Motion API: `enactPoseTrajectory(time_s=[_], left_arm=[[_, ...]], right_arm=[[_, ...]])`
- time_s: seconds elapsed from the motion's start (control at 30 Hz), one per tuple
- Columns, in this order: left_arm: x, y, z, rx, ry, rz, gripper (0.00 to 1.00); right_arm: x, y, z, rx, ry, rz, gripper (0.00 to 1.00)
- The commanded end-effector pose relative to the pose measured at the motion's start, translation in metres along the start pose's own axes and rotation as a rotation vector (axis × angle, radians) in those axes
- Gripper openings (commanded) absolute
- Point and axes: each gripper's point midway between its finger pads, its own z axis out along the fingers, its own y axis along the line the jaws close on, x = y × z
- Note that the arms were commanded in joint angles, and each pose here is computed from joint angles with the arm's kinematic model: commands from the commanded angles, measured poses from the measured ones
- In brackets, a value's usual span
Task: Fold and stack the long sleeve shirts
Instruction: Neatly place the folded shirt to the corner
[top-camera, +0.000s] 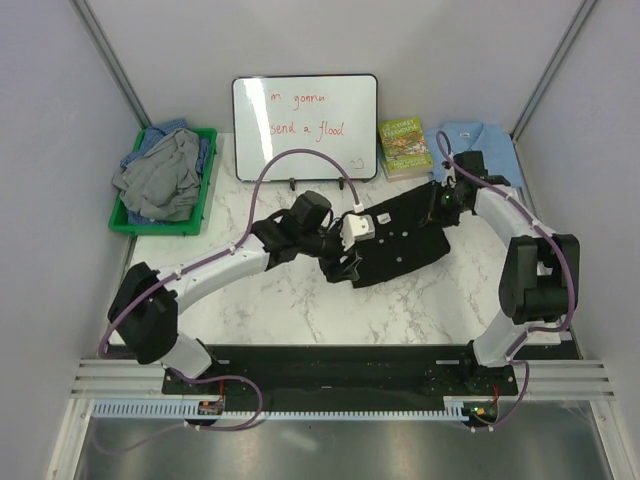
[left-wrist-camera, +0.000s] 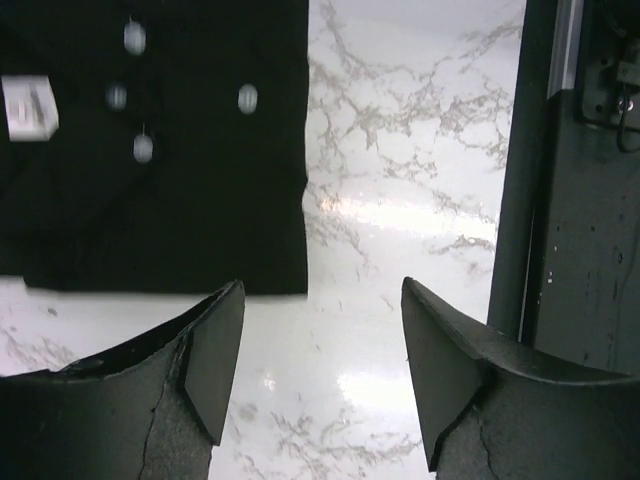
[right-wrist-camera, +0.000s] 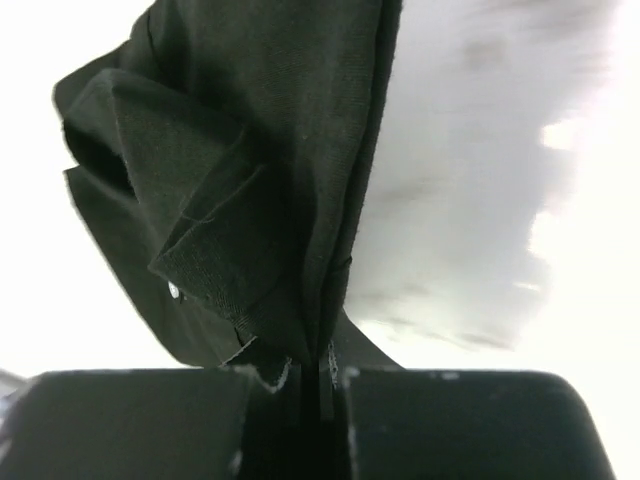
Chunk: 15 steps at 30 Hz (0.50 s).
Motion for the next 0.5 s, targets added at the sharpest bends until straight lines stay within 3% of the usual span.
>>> enactPoseTrajectory(time_s=[0.0, 0.03, 0.07, 0.47], left_arm=[[0.026, 0.000, -0.014, -0.004, 0.067, -0.040, 0.71], [0.030, 0.000, -0.014, -0.003, 0.075, -0.045, 0.72], [0.030, 0.000, -0.016, 0.004, 0.072, -0.041, 0.97], [0.048, 0.009, -0.015, 0.004, 0.091, -0.068, 0.99]], right_arm=[[-0.015, -0.051, -0.039, 0.241, 0.033, -0.162, 0.00], [-0.020, -0.052, -0.040, 0.254, 0.035, -0.186, 0.00], [-0.037, -0.060, -0.051, 0.280, -0.003, -0.180, 0.00], [-0.121, -0.070, -0.087, 0.385, -0.162, -0.236, 0.00]])
